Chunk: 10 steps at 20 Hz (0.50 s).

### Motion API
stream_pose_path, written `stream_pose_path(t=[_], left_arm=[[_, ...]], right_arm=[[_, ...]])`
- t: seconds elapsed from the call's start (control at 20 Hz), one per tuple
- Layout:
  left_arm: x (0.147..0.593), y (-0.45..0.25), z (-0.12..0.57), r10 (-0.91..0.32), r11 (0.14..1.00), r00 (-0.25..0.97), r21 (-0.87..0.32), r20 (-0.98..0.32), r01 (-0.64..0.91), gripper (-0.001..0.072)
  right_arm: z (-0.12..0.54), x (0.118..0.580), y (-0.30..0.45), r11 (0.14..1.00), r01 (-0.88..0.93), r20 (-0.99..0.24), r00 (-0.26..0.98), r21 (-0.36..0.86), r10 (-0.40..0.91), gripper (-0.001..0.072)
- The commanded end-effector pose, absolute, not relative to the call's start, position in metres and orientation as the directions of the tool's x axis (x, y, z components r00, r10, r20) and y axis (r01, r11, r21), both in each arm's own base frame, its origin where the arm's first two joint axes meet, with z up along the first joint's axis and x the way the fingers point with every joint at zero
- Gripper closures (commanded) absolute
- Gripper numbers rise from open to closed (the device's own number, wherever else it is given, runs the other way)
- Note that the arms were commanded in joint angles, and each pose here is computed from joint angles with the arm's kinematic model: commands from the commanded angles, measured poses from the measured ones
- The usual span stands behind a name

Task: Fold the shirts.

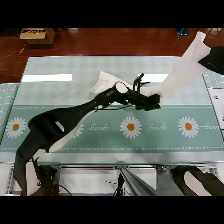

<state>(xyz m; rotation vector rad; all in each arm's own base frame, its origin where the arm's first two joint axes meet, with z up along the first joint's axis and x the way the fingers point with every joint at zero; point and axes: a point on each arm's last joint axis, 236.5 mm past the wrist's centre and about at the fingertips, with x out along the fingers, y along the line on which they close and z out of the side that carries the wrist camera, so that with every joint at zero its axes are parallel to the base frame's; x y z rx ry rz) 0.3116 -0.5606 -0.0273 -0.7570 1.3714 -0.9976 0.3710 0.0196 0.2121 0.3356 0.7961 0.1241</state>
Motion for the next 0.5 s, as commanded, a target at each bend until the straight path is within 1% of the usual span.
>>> stream_pose_path(t=[0.0, 0.1, 0.15, 0.2, 0.3, 0.35, 0.45], left_arm=[[0.289, -0.585, -0.023, -0.916, 0.382, -0.068, -0.911, -0.395, 0.155, 0.0691], [0.28, -0.578, 0.008, -0.925, 0.316, -0.126, -0.91, -0.359, 0.268, 0.0691], [0.286, -0.571, 0.027, -0.93, 0.297, -0.117, -0.901, -0.348, 0.316, 0.0691], [0.297, -0.562, 0.043, -0.932, 0.3, -0.087, -0.883, -0.352, 0.36, 0.0691], [0.33, -0.536, 0.065, -0.923, 0.347, 0.004, -0.826, -0.385, 0.444, 0.0691], [0.348, -0.521, 0.066, -0.909, 0.391, 0.049, -0.805, -0.414, 0.446, 0.0691], [0.368, -0.506, 0.05, -0.89, 0.443, 0.079, -0.809, -0.449, 0.386, 0.0691]], right_arm=[[0.218, 0.359, 0.011, 0.956, 0.032, -0.687, 0.703, 0.292, 0.186, 0.0675], [0.214, 0.358, -0.006, 0.972, 0.065, -0.704, 0.7, 0.226, 0.117, 0.0675], [0.213, 0.358, -0.012, 0.977, 0.078, -0.709, 0.699, 0.2, 0.09, 0.0676], [0.212, 0.357, -0.015, 0.979, 0.084, -0.713, 0.697, 0.186, 0.076, 0.0676], [0.212, 0.358, -0.016, 0.98, 0.082, -0.711, 0.699, 0.18, 0.072, 0.0676], [0.213, 0.359, -0.016, 0.98, 0.082, -0.709, 0.702, 0.181, 0.072, 0.0676], [0.213, 0.359, -0.015, 0.98, 0.077, -0.708, 0.702, 0.184, 0.078, 0.0677]])
